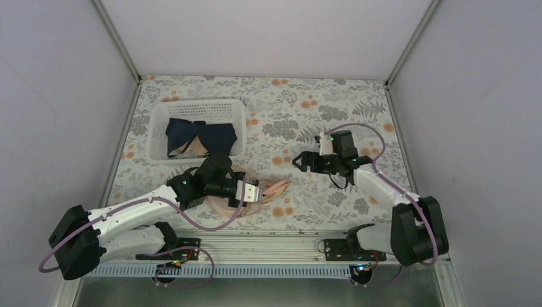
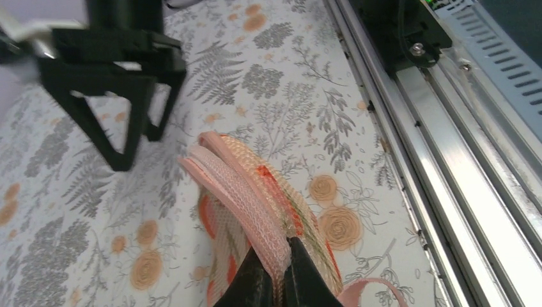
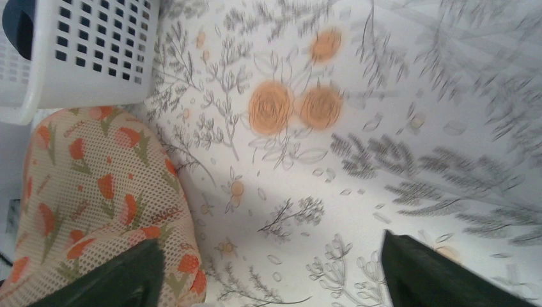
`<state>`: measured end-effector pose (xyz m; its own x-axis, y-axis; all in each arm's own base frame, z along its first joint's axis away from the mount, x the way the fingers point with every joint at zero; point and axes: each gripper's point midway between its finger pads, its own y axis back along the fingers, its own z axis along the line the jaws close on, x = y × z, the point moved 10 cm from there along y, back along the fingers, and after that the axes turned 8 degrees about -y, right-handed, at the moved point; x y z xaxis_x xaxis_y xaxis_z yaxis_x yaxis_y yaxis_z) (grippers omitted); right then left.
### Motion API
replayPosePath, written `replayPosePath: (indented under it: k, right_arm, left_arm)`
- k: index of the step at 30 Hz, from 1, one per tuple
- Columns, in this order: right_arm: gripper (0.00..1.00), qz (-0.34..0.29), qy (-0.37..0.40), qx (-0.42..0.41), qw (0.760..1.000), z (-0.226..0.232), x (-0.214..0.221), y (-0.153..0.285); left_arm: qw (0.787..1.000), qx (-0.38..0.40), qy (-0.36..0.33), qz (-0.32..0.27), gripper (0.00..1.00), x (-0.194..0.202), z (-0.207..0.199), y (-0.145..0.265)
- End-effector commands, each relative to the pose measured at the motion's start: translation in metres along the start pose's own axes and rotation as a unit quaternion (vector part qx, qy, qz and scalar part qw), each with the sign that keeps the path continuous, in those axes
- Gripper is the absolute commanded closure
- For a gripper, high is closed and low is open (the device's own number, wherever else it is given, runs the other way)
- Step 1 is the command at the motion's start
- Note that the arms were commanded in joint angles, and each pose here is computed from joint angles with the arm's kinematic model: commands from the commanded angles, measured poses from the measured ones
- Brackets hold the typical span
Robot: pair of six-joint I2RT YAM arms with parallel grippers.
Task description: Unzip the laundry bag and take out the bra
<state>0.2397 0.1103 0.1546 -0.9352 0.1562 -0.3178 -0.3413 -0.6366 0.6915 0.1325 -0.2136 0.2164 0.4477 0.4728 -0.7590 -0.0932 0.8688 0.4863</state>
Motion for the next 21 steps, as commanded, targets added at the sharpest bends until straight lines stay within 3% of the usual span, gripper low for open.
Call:
replayPosePath:
  k: [1,6,8,11,13,17,21]
  right_arm:
    - [0.03,-0.071,0.007,0.050,0.996,0.012,-0.014,0.028]
    - [0.03,-0.094,0.044,0.030,0.994,0.031,-0.022,0.047]
    - [0.03,-0.090,0.059,0.025,0.994,0.035,-0.023,0.049]
    - [0.04,-0.083,0.078,0.016,0.993,0.042,-0.025,0.049]
    - [0.05,-0.075,0.093,0.003,0.993,0.049,-0.025,0.047]
    - [0.07,-0.067,0.141,-0.021,0.988,0.075,-0.022,0.043]
    - [0.08,-0.058,0.205,-0.024,0.977,0.107,-0.011,0.037]
  left_arm:
    - [0.999,0.005,-0.031,-0.012,0.98,-0.002,-0.006,-0.008]
    - [0.999,0.015,-0.038,-0.011,0.97,-0.002,-0.015,-0.021]
    - [0.998,0.031,-0.043,-0.016,0.79,-0.002,-0.021,-0.023]
    - [0.997,0.053,-0.051,-0.038,0.36,-0.008,-0.025,-0.021]
    - [0.996,0.054,-0.051,-0.051,0.19,-0.014,-0.023,-0.018]
    - [0.997,0.019,-0.030,-0.066,0.02,-0.026,-0.012,-0.010]
    - [0.989,-0.057,0.093,-0.101,0.00,-0.032,0.017,0.010]
